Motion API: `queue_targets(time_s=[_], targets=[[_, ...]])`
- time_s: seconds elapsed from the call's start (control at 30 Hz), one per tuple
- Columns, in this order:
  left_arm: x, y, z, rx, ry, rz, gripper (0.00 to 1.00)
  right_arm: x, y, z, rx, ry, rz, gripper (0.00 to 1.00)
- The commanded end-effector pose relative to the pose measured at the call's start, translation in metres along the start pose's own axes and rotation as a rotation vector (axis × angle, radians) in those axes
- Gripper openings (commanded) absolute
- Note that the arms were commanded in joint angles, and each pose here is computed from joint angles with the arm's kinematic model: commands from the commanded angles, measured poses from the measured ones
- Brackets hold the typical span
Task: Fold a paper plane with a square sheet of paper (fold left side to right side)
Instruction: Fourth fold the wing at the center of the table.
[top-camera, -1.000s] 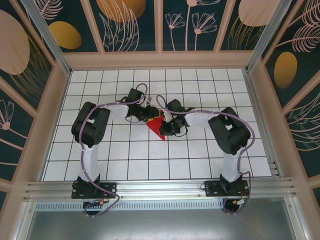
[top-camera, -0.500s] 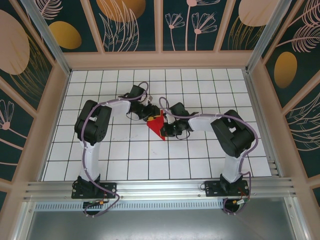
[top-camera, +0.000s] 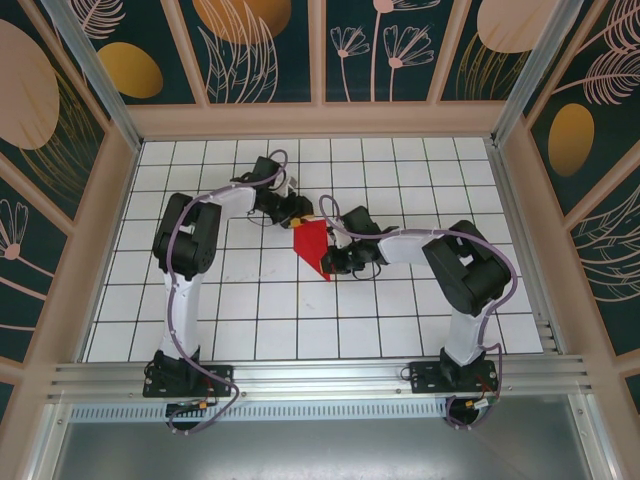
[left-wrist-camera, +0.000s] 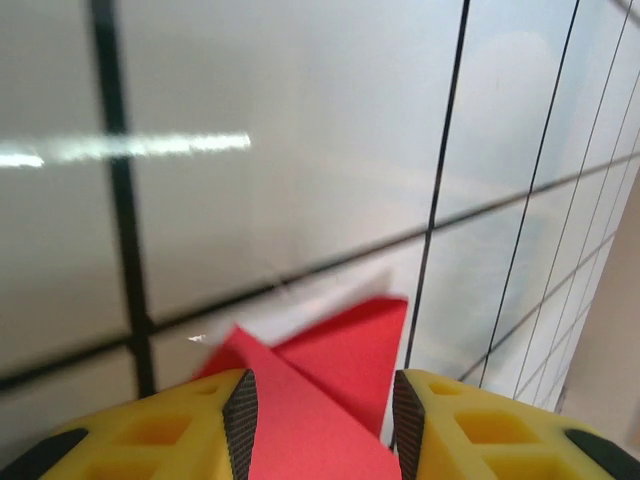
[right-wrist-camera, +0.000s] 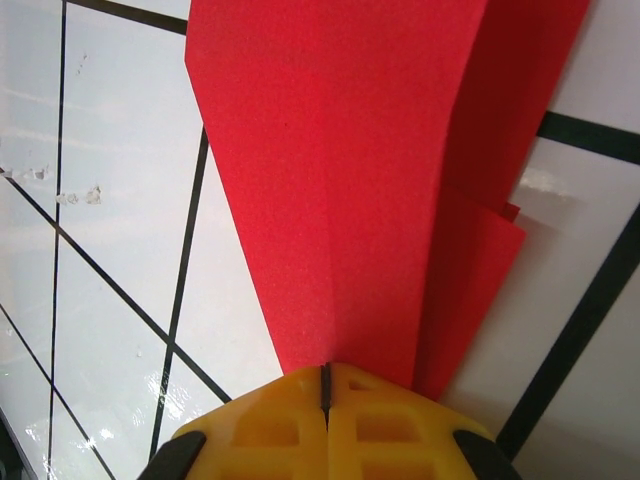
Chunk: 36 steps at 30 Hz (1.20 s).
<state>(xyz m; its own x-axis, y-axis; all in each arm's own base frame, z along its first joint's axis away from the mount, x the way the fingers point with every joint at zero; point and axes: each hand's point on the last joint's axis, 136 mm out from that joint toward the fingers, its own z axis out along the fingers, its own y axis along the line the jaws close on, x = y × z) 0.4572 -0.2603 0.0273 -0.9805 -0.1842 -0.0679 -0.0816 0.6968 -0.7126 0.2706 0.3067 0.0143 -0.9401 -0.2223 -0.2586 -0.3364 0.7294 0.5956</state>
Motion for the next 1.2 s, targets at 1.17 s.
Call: queue_targets(time_s=[1.17], targets=[[0.121, -0.051, 0.004, 0.100, 0.043, 0.145, 0.42, 0.074, -0.054, 0.008, 0.181, 0.233, 0.160, 0.00]])
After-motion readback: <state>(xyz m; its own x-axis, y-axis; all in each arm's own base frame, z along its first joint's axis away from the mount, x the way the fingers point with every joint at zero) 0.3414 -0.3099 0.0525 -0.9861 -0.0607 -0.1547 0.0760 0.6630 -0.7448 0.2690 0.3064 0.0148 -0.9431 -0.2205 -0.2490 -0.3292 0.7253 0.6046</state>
